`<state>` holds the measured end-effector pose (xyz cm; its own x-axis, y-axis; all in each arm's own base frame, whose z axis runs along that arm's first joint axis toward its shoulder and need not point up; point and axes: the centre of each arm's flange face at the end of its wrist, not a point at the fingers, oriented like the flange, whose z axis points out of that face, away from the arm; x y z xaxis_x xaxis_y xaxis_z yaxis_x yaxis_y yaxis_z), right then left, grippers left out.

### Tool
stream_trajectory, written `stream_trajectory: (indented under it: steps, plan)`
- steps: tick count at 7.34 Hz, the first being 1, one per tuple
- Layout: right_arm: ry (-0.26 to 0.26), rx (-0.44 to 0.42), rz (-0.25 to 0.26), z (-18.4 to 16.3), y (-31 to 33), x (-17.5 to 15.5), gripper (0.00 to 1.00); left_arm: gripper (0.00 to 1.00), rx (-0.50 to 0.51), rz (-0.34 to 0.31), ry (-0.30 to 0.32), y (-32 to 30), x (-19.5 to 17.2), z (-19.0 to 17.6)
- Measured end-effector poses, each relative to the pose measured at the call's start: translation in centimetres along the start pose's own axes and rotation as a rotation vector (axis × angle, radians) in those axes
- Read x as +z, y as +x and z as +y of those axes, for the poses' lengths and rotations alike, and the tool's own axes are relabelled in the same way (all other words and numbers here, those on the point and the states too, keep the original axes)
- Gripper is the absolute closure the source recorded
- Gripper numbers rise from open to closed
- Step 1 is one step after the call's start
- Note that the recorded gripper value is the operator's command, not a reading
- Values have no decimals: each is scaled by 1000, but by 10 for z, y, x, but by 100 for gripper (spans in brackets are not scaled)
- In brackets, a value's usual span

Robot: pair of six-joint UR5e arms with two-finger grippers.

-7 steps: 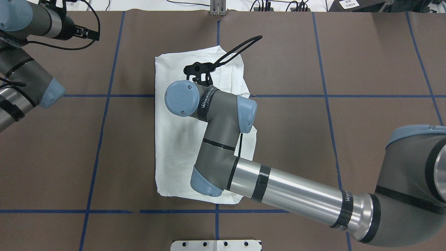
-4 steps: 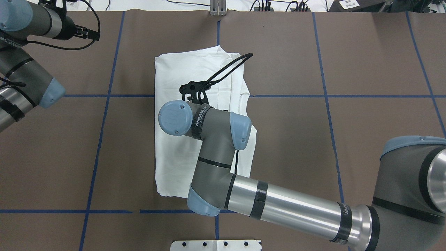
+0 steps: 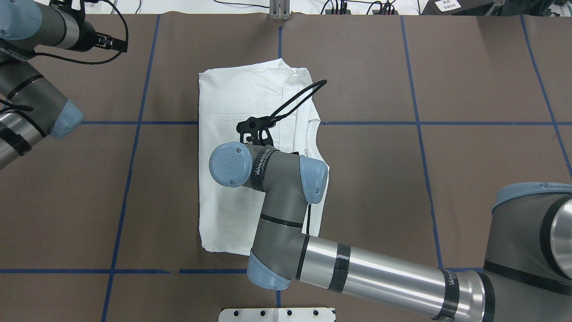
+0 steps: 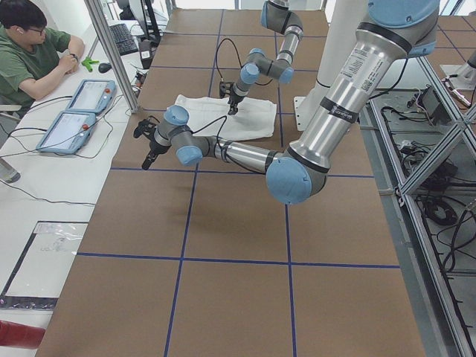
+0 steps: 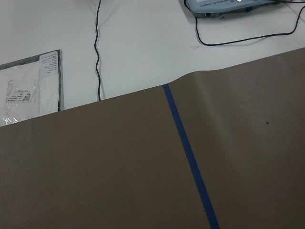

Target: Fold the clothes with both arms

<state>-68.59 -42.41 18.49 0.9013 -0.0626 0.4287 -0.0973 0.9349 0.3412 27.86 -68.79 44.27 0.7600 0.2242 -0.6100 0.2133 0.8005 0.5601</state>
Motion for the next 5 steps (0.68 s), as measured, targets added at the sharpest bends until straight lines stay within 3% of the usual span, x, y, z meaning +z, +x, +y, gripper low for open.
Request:
stream_trajectory:
  steps: [1,3,5]
  plan:
    - [-3,-3,4,2,0,0,68,0,0,1,1,0,0,0]
    - [-9,-9,11,7,1,-1,81,0,-2,0,0,0,0,1]
    - [-14,-18,12,18,9,-7,86,0,-17,1,-1,0,0,2]
